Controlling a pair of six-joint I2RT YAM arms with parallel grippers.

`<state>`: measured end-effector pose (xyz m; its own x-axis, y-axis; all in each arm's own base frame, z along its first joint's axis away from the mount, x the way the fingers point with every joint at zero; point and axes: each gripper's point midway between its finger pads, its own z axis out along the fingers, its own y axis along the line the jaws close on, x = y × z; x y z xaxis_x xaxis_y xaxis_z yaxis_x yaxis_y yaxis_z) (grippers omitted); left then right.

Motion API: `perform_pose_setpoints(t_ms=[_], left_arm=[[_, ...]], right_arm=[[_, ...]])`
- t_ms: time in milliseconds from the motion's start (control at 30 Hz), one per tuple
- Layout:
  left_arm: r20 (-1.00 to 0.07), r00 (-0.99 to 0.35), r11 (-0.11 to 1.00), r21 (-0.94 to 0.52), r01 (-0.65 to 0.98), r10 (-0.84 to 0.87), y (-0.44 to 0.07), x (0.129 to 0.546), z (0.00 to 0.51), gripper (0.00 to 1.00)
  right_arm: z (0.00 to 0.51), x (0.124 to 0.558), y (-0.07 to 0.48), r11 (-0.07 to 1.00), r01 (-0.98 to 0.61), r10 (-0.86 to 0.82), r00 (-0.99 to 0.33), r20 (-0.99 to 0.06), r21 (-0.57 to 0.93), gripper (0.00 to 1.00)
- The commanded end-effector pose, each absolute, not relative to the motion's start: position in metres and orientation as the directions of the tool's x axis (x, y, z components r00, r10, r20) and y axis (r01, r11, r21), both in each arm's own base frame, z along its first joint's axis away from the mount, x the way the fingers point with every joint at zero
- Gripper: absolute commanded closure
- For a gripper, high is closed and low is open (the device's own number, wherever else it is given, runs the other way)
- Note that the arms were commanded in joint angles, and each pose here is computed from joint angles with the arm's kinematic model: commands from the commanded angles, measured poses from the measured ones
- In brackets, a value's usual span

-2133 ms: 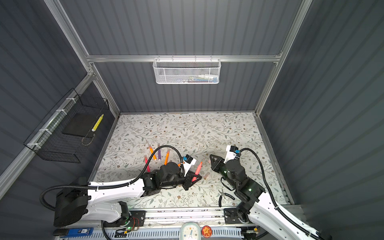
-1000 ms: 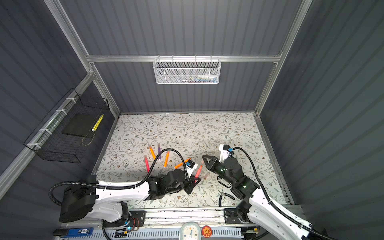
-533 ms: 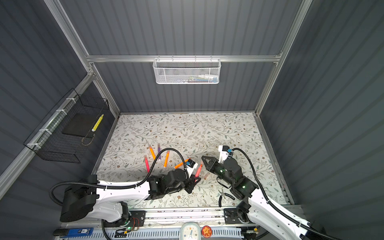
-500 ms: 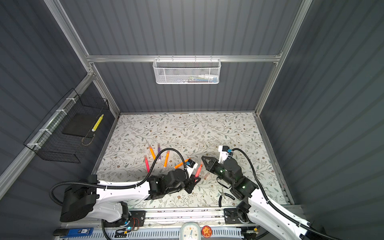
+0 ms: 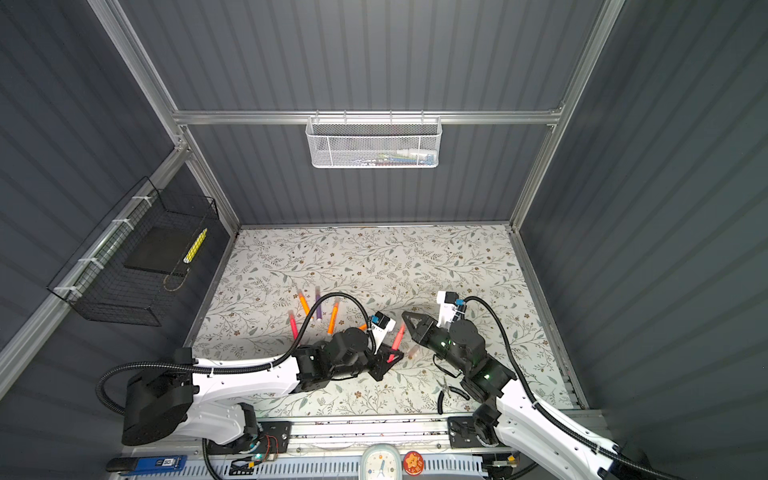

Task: Insert the pens into the pen caps
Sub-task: 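Lower the pink cap onto the pink marker tip with the right gripper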

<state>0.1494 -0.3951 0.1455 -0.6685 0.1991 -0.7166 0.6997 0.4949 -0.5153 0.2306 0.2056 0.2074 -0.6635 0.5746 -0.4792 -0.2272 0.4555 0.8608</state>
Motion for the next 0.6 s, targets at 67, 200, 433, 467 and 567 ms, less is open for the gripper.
perform_pose_setpoints(t_ms=[67,200,433,467,567], left_arm=[[-0.723,-0.685,0.319,-0.630,0.708,0.092,-0.412,0.153,0.191,1.00],[-0.728,-0.679,0.287,-0.633,0.719,0.096,-0.415,0.151,0.199,1.00],[-0.742,-0.667,0.267,-0.630,0.729,0.071,-0.415,0.152,0.210,1.00],[-0.742,-0.667,0.267,-0.631,0.729,0.067,-0.414,0.153,0.211,1.00],[-0.749,-0.660,0.263,-0.626,0.734,0.056,-0.413,0.153,0.215,1.00]], right_arm=[[0.201,0.216,0.217,0.437,-0.302,0.502,-0.700,-0.508,0.847,1.00],[0.203,0.211,0.219,0.417,-0.350,0.489,-0.692,-0.532,0.839,1.00],[0.200,0.206,0.218,0.399,-0.398,0.485,-0.673,-0.558,0.826,0.95],[0.199,0.207,0.218,0.402,-0.396,0.486,-0.672,-0.559,0.826,0.94],[0.195,0.208,0.216,0.415,-0.388,0.491,-0.666,-0.561,0.823,0.87]])
